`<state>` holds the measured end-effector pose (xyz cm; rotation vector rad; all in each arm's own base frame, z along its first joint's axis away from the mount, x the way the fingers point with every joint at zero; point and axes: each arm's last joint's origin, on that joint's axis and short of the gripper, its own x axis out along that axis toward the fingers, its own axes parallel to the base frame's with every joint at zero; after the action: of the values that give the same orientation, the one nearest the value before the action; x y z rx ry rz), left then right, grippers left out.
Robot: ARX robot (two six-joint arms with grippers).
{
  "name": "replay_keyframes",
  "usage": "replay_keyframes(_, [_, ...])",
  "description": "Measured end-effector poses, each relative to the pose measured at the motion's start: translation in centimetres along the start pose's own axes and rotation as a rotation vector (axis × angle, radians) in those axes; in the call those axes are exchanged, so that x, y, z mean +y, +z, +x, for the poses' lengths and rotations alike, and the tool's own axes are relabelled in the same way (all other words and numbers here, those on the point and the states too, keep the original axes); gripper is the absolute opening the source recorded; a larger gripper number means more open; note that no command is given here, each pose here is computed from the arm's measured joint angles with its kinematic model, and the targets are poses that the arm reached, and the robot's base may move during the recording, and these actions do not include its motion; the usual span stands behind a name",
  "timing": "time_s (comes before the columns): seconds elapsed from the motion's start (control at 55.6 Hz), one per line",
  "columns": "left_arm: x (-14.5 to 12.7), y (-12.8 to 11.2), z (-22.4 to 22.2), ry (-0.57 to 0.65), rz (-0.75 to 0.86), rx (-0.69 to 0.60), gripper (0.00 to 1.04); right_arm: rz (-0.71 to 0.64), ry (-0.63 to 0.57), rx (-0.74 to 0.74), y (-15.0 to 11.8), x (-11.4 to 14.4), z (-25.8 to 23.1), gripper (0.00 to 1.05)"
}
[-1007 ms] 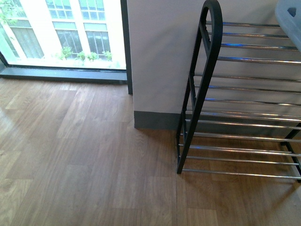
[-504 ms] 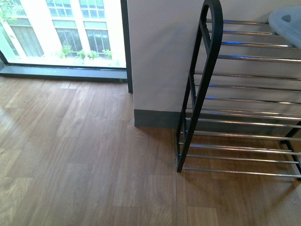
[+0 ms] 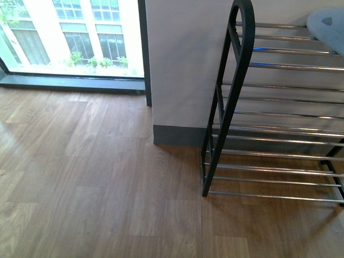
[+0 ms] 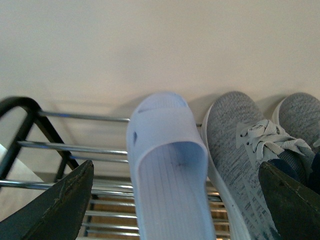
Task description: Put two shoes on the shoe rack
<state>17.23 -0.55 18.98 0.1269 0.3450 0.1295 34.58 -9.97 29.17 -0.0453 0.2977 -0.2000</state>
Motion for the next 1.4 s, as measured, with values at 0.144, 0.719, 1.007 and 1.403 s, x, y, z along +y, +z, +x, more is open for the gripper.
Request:
replay_keyframes(0.144, [0.0,0.0,0.0,0.000,0.000,0.000,0.02,0.109,0.061,-0.190,-0.3,0.5,-4.7,0.96])
replay_keyframes(0.719, [0.0,0.0,0.0,0.000,0.000,0.000,0.02,0.237,-0.129,-0.520,-8.2,0.0,-15.1,0.96])
replay_keyframes(1.007, [0.0,0.0,0.0,0.000,0.000,0.000,0.02,0.269,-0.212,-0.493,-10.7,-0.1,-14.4,0.96])
replay_keyframes(1.403, [0.0,0.0,0.0,-0.001,0.000,0.000,0.02,0.073,0.193,-0.284,-13.5,2.7,-16.1,0.49])
